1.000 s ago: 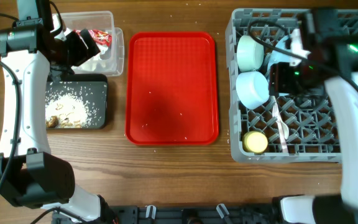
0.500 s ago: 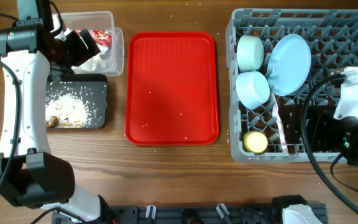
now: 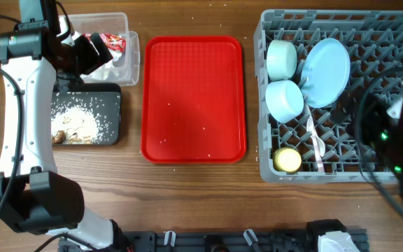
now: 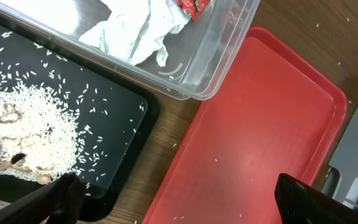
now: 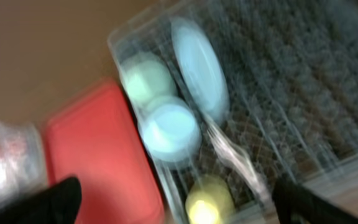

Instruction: Sort waste into correct bins and load items into the dishwasher rack

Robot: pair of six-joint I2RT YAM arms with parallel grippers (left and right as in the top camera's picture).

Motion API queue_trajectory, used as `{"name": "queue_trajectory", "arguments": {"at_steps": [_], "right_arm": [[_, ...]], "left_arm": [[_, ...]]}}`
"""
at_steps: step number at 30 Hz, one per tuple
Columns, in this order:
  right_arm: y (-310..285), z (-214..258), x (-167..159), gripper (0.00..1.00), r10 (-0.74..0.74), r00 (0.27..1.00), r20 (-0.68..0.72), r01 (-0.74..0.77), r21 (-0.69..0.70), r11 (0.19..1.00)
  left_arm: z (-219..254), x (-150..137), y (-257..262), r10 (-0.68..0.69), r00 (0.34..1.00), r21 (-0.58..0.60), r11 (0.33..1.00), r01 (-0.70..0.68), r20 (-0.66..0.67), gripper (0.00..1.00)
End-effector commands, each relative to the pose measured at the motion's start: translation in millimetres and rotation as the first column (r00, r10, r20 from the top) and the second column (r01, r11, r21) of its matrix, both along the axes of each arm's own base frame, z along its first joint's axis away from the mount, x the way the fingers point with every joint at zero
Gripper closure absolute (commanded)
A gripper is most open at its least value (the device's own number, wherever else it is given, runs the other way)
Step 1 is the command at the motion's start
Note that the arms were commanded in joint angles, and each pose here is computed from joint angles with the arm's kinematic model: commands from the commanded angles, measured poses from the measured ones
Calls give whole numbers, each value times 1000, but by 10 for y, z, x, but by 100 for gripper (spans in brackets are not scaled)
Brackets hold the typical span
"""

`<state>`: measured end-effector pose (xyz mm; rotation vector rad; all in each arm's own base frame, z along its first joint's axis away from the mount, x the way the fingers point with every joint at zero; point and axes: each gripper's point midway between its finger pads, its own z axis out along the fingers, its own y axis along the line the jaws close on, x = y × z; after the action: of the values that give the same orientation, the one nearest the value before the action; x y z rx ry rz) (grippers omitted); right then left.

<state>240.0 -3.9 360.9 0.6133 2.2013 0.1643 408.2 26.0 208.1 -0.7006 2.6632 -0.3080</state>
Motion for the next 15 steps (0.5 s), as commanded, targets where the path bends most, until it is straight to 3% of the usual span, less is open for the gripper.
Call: {"name": "queue_trajectory", "arguments": {"at_steps": [1,4,5,9,12,15], "right_arm": [[61,-272,73,0,152,981,117,-134,-146,980],[364,-767,180,0,390,882,266,-325,-257,910],[492,-1012,168,0,475,818,324,-384,-306,871],[773,-1637,-16,0,596,644,479,-472,-364,803],[853,-1929,-114,0,625,595,506,-503,-372,780],[821,-1852,-121,0,642,565,517,-461,-448,766]], "left_arm": [[63,4,35,6,1000,9,1000,-6,18,0],[63,4,34,6,1000,8,1000,-6,18,0],[63,4,34,6,1000,8,1000,-6,18,0],[63,4,35,6,1000,9,1000,-6,18,0],[63,4,35,6,1000,9,1000,-6,18,0],[63,4,34,6,1000,8,1000,-6,18,0]]}}
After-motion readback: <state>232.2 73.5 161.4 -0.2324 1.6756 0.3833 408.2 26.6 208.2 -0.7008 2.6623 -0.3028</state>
